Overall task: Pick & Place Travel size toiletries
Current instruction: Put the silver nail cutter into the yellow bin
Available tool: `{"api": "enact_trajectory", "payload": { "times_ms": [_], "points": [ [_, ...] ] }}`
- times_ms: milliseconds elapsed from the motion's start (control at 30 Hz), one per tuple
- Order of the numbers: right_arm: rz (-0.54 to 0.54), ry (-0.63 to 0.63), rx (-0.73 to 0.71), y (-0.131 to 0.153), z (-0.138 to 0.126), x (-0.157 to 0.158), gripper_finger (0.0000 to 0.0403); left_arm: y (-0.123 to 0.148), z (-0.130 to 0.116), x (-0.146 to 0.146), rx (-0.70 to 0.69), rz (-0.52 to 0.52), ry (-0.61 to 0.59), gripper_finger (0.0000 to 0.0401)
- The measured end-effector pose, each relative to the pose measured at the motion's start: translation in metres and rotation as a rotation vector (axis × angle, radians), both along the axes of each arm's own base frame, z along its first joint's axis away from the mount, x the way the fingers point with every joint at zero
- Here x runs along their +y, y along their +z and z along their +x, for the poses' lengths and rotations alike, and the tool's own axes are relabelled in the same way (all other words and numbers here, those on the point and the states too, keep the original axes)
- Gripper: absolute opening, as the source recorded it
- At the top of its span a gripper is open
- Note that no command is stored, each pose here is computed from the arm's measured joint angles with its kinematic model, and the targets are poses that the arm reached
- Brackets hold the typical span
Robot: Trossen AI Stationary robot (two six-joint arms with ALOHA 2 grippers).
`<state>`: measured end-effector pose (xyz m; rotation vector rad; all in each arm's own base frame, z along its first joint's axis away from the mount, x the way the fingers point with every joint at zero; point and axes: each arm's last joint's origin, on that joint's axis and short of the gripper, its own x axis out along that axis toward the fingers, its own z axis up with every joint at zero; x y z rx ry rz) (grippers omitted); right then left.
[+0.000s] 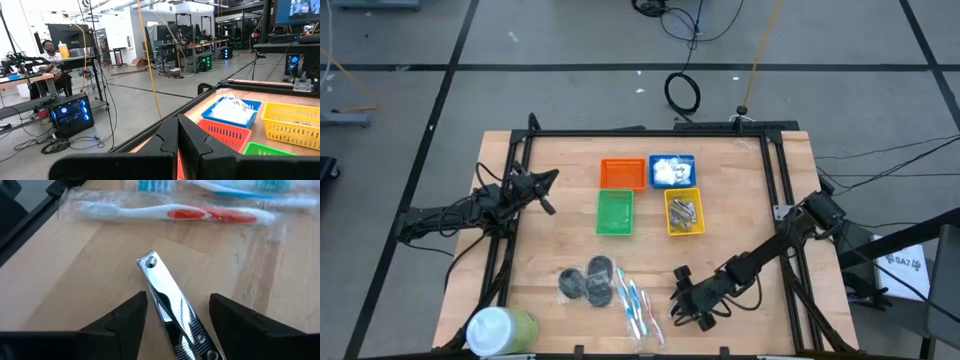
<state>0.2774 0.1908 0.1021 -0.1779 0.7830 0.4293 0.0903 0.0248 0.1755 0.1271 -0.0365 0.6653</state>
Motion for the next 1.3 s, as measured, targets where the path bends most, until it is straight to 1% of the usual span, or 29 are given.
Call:
{"api": "enact_trajectory", "payload": {
  "times_ms": [100,167,500,633,733,833,1000,1167,1300],
  "points": [
    [-0.015,-0.039,0.030,-0.002,-0.002,-0.002,0.0197,0.000,0.000,0.000,0.000,0.000,0.000,0.0001],
    [-0.024,-0.041,0.044,-0.003,-0.003,-0.003,0.0183,0.000,0.000,0.000,0.000,0.000,0.000,0.0001],
    [-0.032,-0.029,0.049,-0.004,-0.003,-0.004,0.0080,0.000,0.000,0.000,0.000,0.000,0.000,0.0001],
    [-0.036,-0.033,0.048,-0.004,-0.003,-0.004,0.0049,0.000,0.000,0.000,0.000,0.000,0.000,0.0001],
    [-0.035,-0.034,0.046,-0.004,-0.003,-0.004,0.0044,0.000,0.000,0.000,0.000,0.000,0.000,0.0001],
    [-0.013,-0.034,0.017,-0.002,-0.001,-0.003,0.0048,0.000,0.000,0.000,0.000,0.000,0.000,0.0001],
    [-0.007,-0.004,-0.040,0.012,-0.001,-0.004,0.0051,0.000,0.000,0.000,0.000,0.000,0.000,0.0001],
    [0.024,0.023,-0.142,0.045,-0.003,-0.005,0.0048,0.000,0.000,0.000,0.000,0.000,0.000,0.0001],
    [0.034,0.037,-0.188,0.069,-0.009,-0.009,0.0049,0.000,0.000,0.000,0.000,0.000,0.000,0.0001]
  ]
}}
